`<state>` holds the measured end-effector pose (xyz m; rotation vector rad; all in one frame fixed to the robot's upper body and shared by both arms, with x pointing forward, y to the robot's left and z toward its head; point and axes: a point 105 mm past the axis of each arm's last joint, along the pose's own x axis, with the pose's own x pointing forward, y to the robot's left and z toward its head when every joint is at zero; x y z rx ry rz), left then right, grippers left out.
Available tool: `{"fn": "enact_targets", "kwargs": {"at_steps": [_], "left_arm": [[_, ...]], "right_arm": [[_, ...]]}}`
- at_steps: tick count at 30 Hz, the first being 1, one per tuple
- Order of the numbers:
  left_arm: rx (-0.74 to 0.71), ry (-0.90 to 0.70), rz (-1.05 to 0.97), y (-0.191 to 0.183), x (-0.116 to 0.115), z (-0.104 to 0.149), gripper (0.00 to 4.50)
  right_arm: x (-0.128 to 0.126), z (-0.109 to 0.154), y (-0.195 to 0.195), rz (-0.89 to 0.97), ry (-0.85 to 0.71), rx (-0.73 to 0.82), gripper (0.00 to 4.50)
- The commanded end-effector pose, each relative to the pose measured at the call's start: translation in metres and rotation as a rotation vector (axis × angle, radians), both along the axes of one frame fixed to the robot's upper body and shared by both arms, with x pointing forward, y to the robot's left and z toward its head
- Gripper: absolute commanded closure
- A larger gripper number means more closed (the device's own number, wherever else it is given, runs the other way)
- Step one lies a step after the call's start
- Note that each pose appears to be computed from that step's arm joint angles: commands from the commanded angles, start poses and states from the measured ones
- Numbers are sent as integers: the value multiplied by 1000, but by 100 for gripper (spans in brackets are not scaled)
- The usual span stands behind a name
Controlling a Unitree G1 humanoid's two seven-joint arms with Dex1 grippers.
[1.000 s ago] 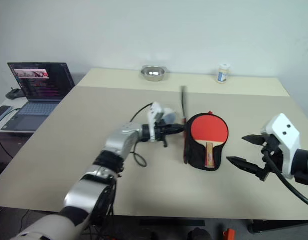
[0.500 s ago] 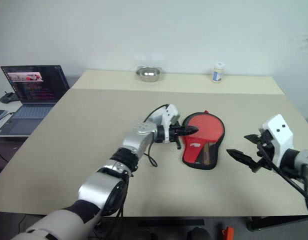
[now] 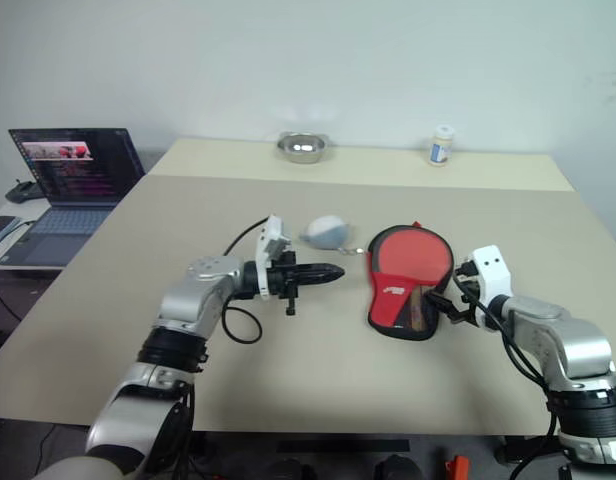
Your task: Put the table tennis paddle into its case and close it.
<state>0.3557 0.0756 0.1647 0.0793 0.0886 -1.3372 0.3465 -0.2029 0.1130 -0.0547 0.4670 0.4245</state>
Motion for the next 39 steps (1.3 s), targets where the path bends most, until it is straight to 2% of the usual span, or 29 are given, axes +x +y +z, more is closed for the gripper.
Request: {"fn": "enact_targets", "kwargs": {"at_steps": [1, 10, 13, 20, 22, 26, 32, 39], "left_arm": [[-31, -41, -10, -3, -3, 15, 449], [-24, -44, -13, -8, -5, 13, 449], [-17, -47, -14, -8, -6, 12, 450], [10, -46, -16, -4, -10, 6, 450], [28, -36, -12, 1, -11, 1, 450], [83, 4, -42, 21, -21, -11, 450], [105, 52, -156, 41, -46, -6, 450], [98, 65, -209, 36, -58, -5, 450]], "right_arm": [[13, 5, -4, -20, -44, -14, 0], [17, -25, 2, 23, 82, -23, 0], [14, -34, 7, 77, 126, -57, 61], [11, -47, 22, 134, 199, -38, 284], [14, -50, 29, 139, 216, -5, 334], [17, -35, 50, 204, 186, 62, 441], [9, 8, 99, 380, 83, 93, 448], [-18, 21, 128, 480, 81, 119, 448]]}}
